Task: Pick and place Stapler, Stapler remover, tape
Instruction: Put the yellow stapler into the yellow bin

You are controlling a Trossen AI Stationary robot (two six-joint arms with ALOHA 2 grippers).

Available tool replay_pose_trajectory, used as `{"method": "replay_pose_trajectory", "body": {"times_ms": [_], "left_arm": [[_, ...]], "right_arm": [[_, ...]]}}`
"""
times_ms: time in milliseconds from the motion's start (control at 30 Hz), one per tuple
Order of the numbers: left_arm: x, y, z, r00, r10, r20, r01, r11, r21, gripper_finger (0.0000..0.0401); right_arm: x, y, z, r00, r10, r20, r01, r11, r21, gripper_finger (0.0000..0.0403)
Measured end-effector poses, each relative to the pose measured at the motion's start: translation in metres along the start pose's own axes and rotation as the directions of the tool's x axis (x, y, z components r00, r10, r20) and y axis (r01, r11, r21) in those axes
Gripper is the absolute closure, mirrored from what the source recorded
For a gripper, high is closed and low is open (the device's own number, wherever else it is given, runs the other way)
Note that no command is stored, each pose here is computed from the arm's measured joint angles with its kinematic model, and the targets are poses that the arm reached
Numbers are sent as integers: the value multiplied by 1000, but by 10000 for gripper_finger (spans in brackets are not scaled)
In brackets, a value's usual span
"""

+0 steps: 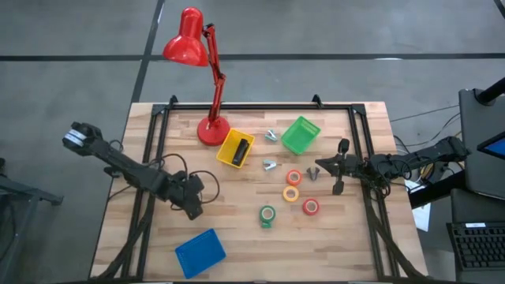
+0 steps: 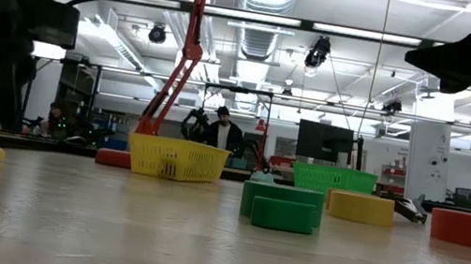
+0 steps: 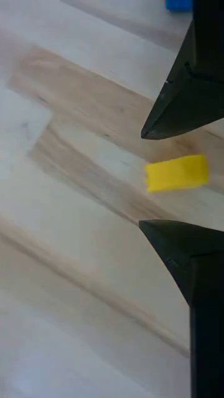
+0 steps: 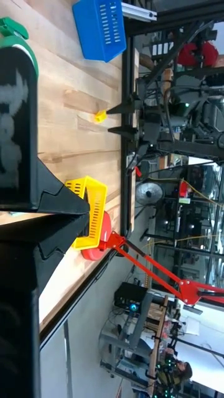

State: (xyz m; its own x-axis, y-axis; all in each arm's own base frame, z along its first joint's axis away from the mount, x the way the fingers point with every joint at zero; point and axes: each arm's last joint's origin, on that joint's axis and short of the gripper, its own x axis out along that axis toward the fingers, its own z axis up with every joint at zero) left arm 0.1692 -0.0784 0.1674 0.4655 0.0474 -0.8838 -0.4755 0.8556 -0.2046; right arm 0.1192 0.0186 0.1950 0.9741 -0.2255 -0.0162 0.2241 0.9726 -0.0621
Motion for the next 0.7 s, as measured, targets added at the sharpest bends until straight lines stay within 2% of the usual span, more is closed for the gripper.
{"method": "replay_pose_trajectory", "body": {"times_ms": [133,333,700], "left_arm": [[3,3,-6,1000,7,-20,-7,1000,-19,176],[9,-2,-11,999,-44,-14,44,999,-28,176],[26,-4,-17,997,40,-63,-39,999,13,176]], "right_arm": [[0,0,0,1000,0,0,0,1000,0,394],[0,0,0,1000,0,0,0,1000,-1,394],[0,0,0,1000,0,0,0,1000,-2,394]]}}
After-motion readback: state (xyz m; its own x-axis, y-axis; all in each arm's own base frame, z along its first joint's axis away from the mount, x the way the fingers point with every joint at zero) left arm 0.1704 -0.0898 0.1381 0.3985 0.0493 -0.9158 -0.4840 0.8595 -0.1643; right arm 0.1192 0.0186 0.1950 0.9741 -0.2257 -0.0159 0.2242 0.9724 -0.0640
